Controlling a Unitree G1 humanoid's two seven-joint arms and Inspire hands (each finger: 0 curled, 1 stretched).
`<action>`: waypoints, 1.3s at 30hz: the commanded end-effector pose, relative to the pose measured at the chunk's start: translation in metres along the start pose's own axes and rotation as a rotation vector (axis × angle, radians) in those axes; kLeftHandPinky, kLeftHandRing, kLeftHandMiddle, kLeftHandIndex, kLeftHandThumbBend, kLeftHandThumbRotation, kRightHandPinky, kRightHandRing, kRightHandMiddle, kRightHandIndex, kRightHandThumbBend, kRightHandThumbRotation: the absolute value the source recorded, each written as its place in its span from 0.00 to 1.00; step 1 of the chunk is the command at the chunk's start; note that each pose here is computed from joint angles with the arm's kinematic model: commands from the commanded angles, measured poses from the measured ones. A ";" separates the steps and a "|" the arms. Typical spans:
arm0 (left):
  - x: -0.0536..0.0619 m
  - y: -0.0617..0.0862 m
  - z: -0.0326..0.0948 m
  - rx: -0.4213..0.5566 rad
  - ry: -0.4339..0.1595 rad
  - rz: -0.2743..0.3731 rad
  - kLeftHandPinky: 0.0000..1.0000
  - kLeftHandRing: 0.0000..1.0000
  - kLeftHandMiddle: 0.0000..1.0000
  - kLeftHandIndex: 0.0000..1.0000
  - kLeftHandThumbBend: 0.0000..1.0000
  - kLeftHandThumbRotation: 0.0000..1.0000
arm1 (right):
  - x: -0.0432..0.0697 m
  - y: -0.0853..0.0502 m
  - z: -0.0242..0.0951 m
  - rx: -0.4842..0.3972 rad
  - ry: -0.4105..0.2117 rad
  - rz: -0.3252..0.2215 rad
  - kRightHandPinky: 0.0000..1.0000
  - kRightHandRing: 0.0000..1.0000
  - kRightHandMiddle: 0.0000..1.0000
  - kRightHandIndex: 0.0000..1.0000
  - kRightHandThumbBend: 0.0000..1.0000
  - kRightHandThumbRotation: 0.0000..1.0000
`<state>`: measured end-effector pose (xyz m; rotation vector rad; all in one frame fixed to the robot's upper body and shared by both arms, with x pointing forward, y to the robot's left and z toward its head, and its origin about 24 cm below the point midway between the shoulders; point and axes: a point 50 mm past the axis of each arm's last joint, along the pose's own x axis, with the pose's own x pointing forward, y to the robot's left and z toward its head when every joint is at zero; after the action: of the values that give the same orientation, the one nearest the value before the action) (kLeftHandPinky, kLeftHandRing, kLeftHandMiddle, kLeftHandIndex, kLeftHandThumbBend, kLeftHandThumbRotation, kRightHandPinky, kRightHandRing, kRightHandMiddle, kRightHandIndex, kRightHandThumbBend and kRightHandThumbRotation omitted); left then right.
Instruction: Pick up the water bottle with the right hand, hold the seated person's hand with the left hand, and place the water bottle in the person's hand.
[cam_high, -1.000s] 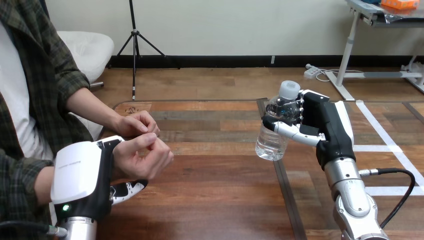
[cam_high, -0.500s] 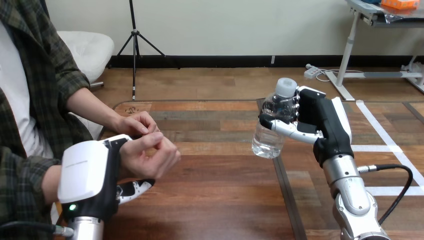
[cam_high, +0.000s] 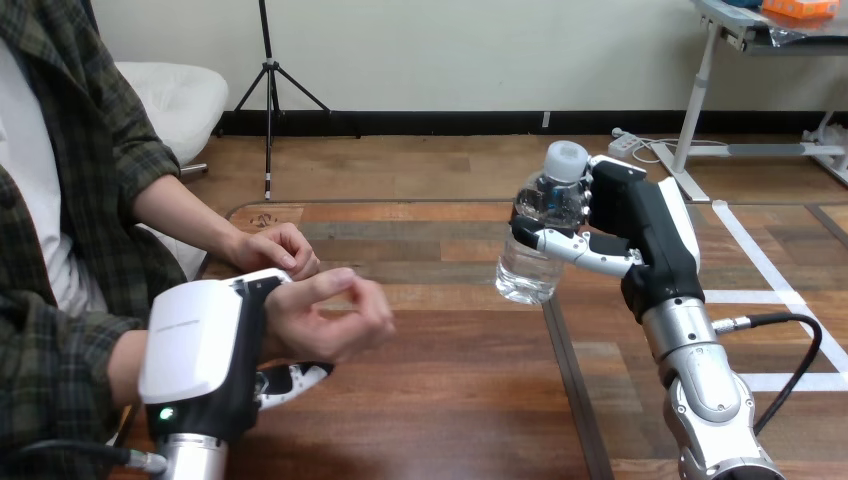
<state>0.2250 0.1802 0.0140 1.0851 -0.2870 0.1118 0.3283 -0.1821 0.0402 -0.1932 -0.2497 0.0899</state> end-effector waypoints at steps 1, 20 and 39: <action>0.009 -0.002 0.035 -0.080 -0.151 0.027 0.30 0.35 0.39 0.41 0.91 0.00 | 0.022 0.004 0.033 0.027 -0.168 -0.006 0.39 0.43 0.48 0.50 0.72 0.00; 0.006 -0.005 0.046 -0.107 -0.198 0.020 0.29 0.33 0.38 0.40 0.93 0.00 | 0.024 0.014 0.038 0.082 -0.204 0.041 0.38 0.42 0.48 0.50 0.71 0.00; 0.003 -0.010 0.052 -0.102 -0.218 -0.022 0.31 0.35 0.39 0.41 0.92 0.00 | 0.024 0.020 0.042 0.090 -0.226 0.086 0.39 0.43 0.48 0.50 0.69 0.00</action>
<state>0.2189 0.1476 0.0165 1.0447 -0.3795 -0.0038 0.3288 -0.1551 0.0444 -0.1132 -0.2903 0.2075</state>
